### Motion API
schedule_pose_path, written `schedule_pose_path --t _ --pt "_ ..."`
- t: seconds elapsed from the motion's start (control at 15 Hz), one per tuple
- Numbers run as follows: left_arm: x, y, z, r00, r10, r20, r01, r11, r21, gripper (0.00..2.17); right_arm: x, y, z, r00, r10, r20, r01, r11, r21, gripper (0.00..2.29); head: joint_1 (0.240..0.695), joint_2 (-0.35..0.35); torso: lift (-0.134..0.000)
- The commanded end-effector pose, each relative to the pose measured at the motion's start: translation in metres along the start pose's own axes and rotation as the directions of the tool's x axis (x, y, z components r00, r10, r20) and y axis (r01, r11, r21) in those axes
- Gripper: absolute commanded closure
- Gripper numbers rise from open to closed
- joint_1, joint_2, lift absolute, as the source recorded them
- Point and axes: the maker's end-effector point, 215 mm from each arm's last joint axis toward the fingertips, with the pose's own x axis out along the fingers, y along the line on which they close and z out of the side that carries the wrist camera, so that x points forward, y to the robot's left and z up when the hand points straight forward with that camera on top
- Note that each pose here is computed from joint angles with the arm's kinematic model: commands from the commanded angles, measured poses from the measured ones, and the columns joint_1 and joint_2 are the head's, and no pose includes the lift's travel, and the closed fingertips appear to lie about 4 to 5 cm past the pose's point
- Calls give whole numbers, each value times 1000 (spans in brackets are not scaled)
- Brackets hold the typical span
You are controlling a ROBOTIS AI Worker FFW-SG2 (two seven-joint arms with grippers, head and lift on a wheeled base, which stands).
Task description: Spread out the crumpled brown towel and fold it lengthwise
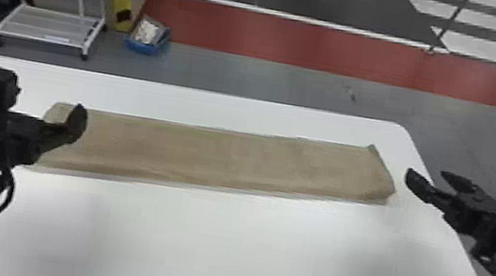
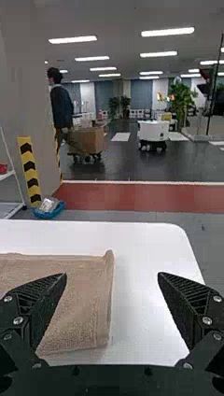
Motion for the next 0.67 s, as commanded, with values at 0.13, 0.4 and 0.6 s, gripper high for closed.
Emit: schedule_pose_path --t 0.13,0.4,0.6 --pt "14 11 -35 997 -2 -76 0 1000 -18 33 18 -10 -46 997 16 -76 -11 997 75 198 695 -158 -124" --pt "21 18 -55 992 -9 -124 5 1000 -31 154 29 0 -52 994 44 -98 -41 999 35 221 695 -146 -124" --pt "21 18 -62 989 -31 -147 23 998 -57 144 38 17 -55 990 68 -123 -72 997 -29 221 695 -129 -124"
